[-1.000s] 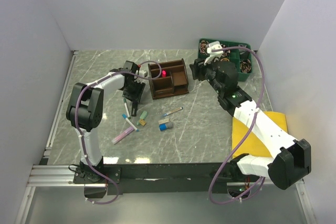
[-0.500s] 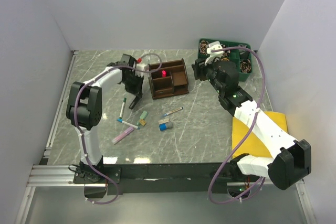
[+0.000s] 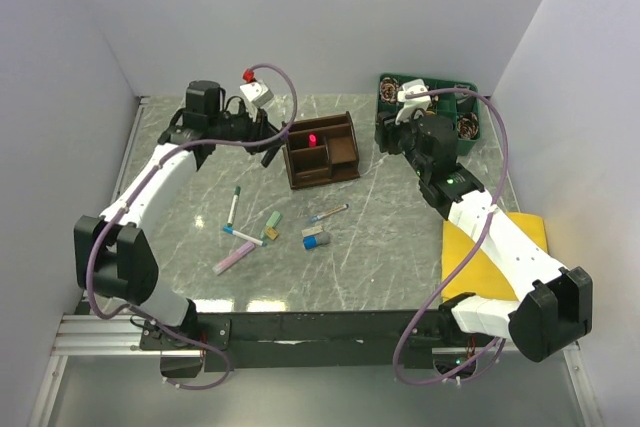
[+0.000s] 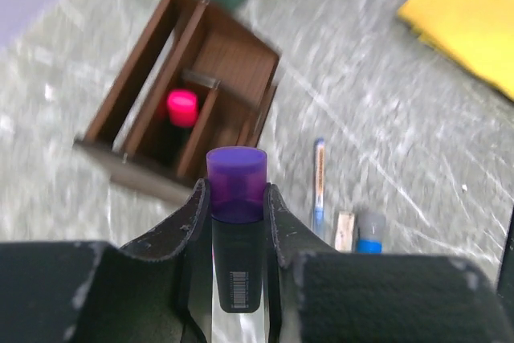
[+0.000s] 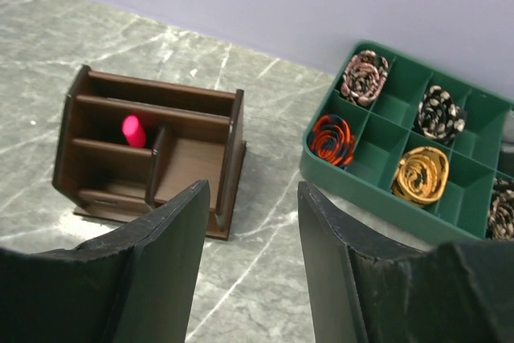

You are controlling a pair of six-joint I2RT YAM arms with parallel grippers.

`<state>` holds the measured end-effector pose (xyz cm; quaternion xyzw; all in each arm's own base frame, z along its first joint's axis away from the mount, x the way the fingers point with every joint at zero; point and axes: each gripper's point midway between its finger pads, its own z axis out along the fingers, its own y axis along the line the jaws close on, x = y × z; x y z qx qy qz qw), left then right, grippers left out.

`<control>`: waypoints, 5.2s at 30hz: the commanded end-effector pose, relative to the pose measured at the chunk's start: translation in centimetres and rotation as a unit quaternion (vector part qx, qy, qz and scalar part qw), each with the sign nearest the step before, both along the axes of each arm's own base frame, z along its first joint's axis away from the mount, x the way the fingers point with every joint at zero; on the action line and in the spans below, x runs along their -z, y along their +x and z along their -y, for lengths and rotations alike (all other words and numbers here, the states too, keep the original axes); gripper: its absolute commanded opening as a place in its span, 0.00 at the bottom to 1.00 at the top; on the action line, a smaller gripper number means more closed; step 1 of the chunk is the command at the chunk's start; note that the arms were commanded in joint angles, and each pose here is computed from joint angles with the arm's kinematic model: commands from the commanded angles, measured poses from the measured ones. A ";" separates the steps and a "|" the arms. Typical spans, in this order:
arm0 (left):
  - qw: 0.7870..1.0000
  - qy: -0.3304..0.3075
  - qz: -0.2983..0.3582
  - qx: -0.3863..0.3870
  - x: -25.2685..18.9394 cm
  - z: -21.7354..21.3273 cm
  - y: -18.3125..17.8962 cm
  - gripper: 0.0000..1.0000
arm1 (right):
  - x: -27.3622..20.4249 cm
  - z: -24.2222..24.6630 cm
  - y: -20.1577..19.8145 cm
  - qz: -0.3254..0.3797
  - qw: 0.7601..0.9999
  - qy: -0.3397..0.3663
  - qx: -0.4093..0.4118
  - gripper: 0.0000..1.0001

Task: Sort the stationery into containers
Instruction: Place the pen in the storage box, then pick up the pen from the center of the board, then place the pen in the storage box.

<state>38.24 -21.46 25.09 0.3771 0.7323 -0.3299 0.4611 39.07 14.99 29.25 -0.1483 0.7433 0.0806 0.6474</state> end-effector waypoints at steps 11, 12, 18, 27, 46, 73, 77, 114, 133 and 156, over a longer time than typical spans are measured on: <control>0.973 -0.108 0.162 0.128 -1.8 6.1 4.4 0.01 | -1.8 2.1 0.6 0.020 0.998 -0.034 0.043 0.54; 0.972 -0.110 0.162 0.132 -1.8 6.4 4.6 0.01 | -2.0 2.2 0.5 0.024 0.998 -0.033 0.043 0.54; 0.971 -0.110 0.152 0.149 -0.6 7.3 5.5 0.01 | -0.5 2.1 0.5 0.006 0.998 -0.031 0.045 0.54; 0.965 -0.109 0.178 0.160 1.2 8.3 6.6 0.01 | -0.3 1.8 1.5 -0.004 0.998 -0.037 0.045 0.53; 0.961 -0.058 0.222 0.157 6.6 7.2 8.0 0.22 | 0.9 0.6 1.4 -0.042 0.998 -0.038 0.027 0.53; 0.948 0.214 -0.206 -0.111 9.3 -10.0 -11.7 0.69 | 5.0 -5.0 -7.2 -0.088 0.958 -0.109 -0.250 0.62; 0.928 0.279 -0.213 -0.123 12.0 -12.4 -12.6 0.70 | 6.1 -4.3 -9.0 -0.103 0.957 -0.103 -0.249 0.63; 0.873 0.390 -0.284 -0.071 24.1 -8.9 -16.1 0.22 | 3.7 -2.1 -10.7 -0.070 0.974 -0.069 -0.203 0.63; 0.984 0.063 0.090 0.143 -2.0 4.6 -4.1 0.01 | 3.4 -1.0 -5.0 -0.074 0.987 -0.074 -0.123 0.59; 0.950 -0.024 0.263 0.166 0.9 6.9 9.6 0.01 | 4.6 -2.4 1.8 -0.095 0.985 -0.104 -0.100 0.58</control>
